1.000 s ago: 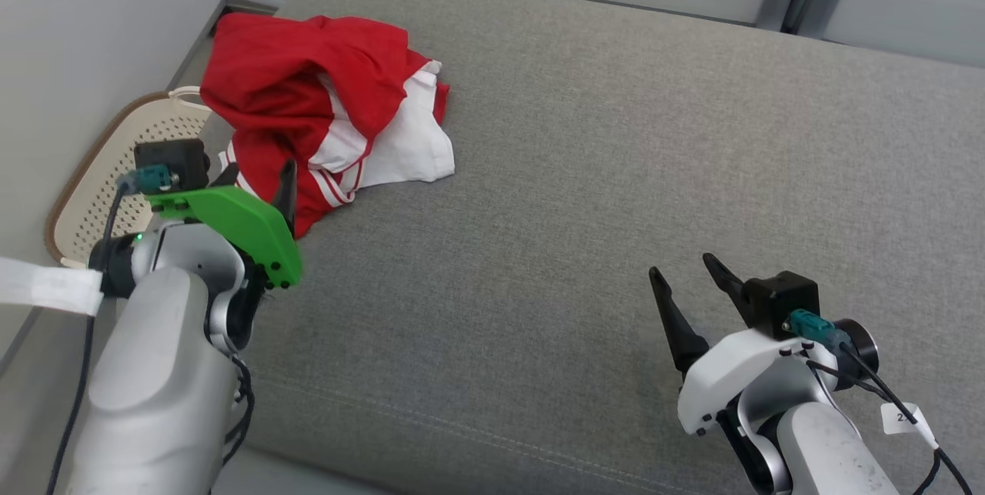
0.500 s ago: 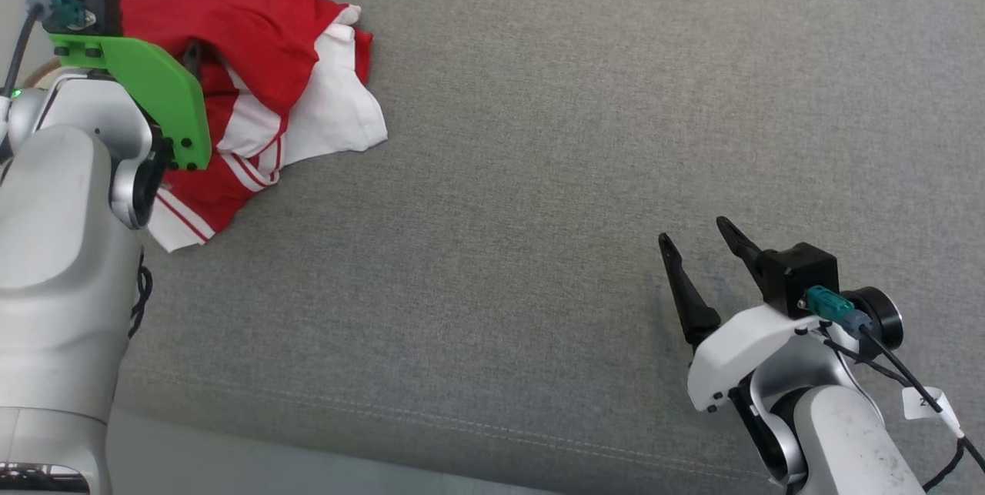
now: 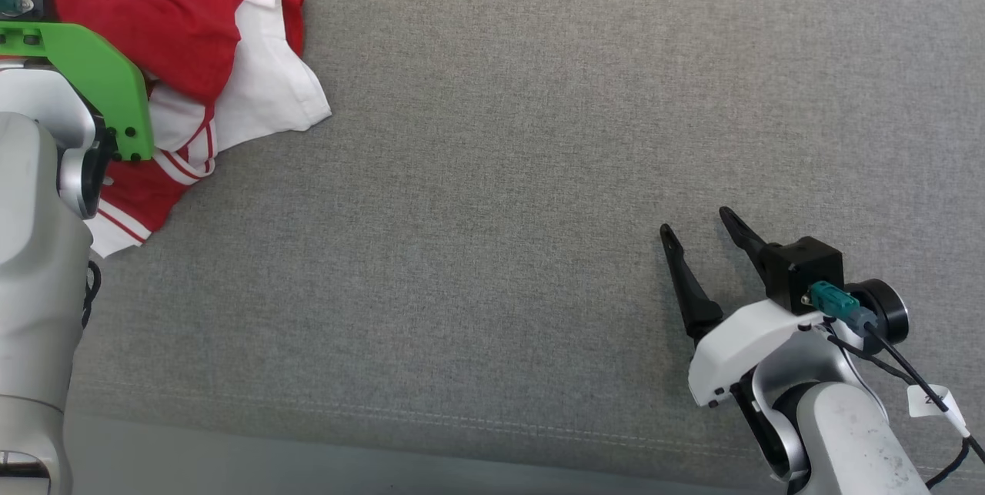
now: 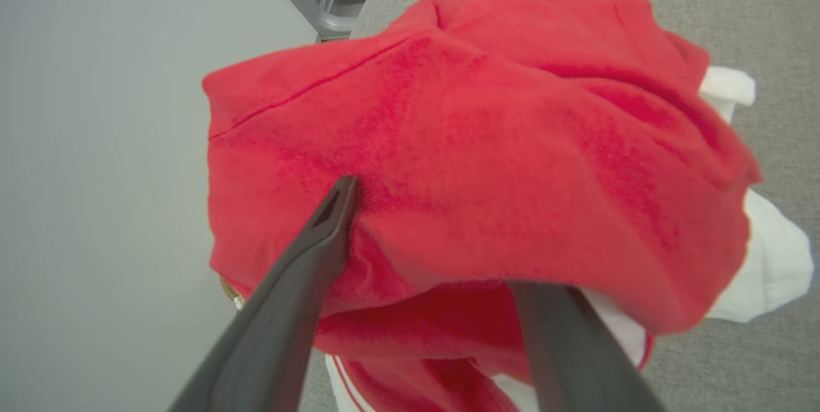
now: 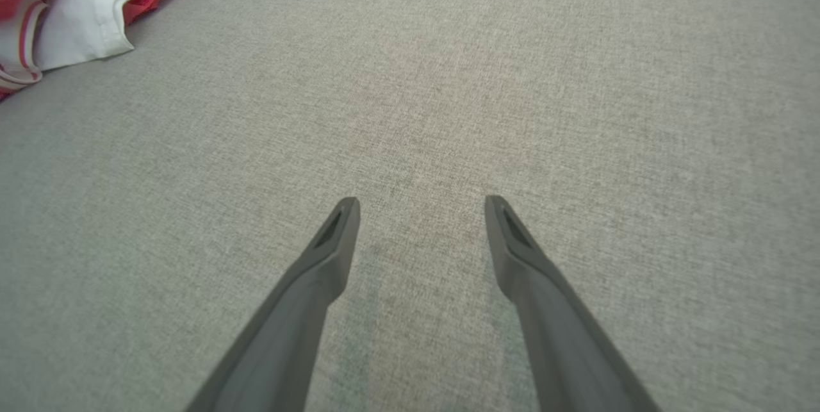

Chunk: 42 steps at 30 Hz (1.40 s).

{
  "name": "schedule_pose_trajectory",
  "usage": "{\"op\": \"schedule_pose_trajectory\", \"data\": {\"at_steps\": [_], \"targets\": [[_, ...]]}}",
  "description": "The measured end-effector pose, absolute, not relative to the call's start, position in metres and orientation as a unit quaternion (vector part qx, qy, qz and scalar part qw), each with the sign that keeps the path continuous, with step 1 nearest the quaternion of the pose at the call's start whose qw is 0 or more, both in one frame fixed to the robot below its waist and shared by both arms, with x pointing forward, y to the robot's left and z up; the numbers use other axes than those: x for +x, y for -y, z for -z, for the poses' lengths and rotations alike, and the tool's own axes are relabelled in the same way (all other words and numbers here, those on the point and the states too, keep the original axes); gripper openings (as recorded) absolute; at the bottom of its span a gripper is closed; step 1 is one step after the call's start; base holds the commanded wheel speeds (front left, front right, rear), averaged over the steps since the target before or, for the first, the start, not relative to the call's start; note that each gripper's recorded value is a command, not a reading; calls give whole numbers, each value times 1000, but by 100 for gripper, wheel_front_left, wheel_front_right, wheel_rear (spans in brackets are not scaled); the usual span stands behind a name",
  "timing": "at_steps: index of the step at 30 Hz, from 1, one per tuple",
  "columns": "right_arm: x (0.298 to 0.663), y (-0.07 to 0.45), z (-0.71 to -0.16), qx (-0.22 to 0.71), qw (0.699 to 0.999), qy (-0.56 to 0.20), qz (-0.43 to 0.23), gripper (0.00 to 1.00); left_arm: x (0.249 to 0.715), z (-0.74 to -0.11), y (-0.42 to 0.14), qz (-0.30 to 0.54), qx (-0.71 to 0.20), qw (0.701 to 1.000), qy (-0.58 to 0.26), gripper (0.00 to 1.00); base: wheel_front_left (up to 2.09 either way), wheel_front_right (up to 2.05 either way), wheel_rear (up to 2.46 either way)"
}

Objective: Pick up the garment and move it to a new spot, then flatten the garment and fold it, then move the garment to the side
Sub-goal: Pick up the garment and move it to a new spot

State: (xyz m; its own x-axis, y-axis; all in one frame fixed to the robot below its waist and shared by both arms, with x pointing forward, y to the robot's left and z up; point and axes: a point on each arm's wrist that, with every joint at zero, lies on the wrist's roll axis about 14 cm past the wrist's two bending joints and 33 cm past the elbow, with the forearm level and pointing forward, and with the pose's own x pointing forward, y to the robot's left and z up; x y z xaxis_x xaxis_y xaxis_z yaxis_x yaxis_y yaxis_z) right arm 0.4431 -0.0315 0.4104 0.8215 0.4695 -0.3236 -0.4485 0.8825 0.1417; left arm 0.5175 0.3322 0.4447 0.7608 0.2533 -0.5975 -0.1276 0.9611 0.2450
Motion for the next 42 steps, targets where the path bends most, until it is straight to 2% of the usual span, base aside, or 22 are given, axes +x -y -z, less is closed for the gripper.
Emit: {"op": "schedule_pose_trajectory", "data": {"at_steps": [1, 2, 3, 14, 22, 24, 32, 42], "targets": [[443, 33, -408, 30, 954, -179, -239, 100, 518, -441, -332, -101, 95, 933, -333, 47, 0, 0, 0], [444, 33, -407, 30, 954, -181, -238, 100, 518, -438, -331, -101, 92, 933, -334, 10, 0, 0, 0], [444, 34, -405, 30, 953, -184, -237, 100, 518, -435, -330, -100, 89, 933, -335, 0, 0, 0, 0], [438, 23, -416, 36, 951, -175, -253, 100, 524, -463, -312, -82, 67, 958, -266, 0, 0, 0, 0], [430, 23, -434, 49, 954, -155, -253, 100, 543, -529, -271, -30, 70, 984, -162, 0, 0, 0, 0], [425, 26, -441, 53, 956, -147, -249, 100, 548, -559, -245, 2, 70, 990, -119, 0, 0, 0, 0], [413, 46, -457, 61, 964, -128, -223, 100, 550, -615, -165, 98, 75, 991, -43, 0, 0, 0, 0], [392, 94, -474, 68, 980, -106, -157, 100, 534, -667, -34, 246, 51, 968, 31, 0, 0, 0, 0]]}}
